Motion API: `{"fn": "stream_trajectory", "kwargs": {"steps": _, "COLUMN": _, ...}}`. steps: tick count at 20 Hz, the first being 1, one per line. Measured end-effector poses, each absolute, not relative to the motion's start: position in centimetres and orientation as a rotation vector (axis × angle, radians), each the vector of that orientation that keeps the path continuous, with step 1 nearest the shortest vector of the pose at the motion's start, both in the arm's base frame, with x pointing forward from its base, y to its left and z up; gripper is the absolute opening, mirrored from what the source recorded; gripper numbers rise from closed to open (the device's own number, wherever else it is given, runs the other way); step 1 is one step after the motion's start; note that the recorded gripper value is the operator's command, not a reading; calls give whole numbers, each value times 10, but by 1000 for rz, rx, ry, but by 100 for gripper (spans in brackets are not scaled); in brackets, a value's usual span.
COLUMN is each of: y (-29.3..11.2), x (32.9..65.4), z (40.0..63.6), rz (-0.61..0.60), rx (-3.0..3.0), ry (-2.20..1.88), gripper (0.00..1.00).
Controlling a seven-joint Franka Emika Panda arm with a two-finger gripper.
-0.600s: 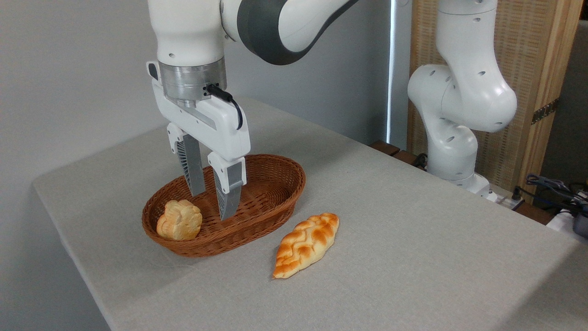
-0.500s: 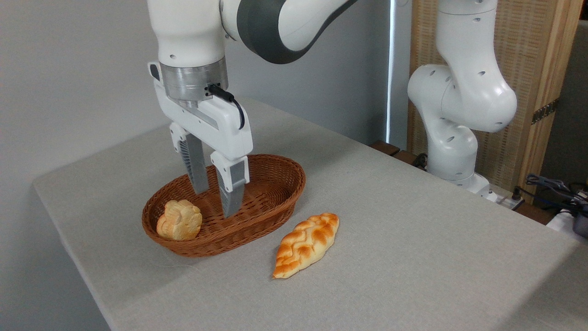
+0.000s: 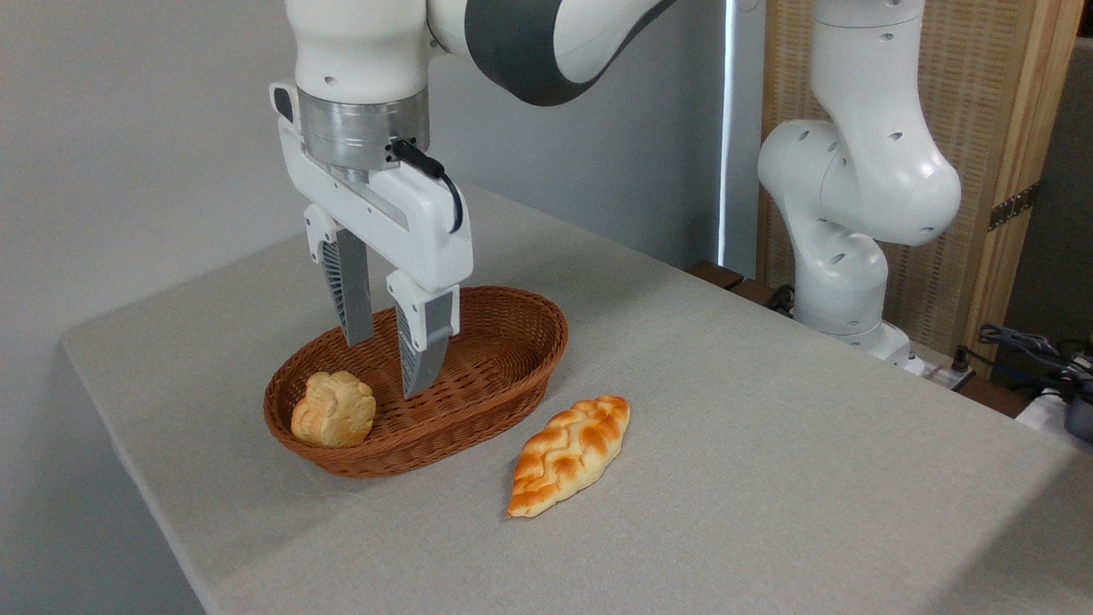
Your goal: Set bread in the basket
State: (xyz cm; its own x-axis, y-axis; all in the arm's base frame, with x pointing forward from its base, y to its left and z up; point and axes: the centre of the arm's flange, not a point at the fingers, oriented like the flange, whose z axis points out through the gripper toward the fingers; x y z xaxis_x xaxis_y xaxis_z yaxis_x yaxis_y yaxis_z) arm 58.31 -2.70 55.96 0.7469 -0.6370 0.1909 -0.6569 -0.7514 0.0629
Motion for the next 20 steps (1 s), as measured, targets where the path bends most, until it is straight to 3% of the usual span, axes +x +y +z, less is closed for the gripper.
{"fn": "stream_trajectory", "kwargs": {"steps": 8, "y": 36, "x": 573, "z": 506, "rz": 51, "rx": 2897, "ry": -931, "gripper": 100}}
{"fn": "stream_trajectory", "kwargs": {"steps": 20, "y": 43, "x": 551, "z": 435, "rz": -166, "rx": 2881, "ry": -920, "gripper": 100}}
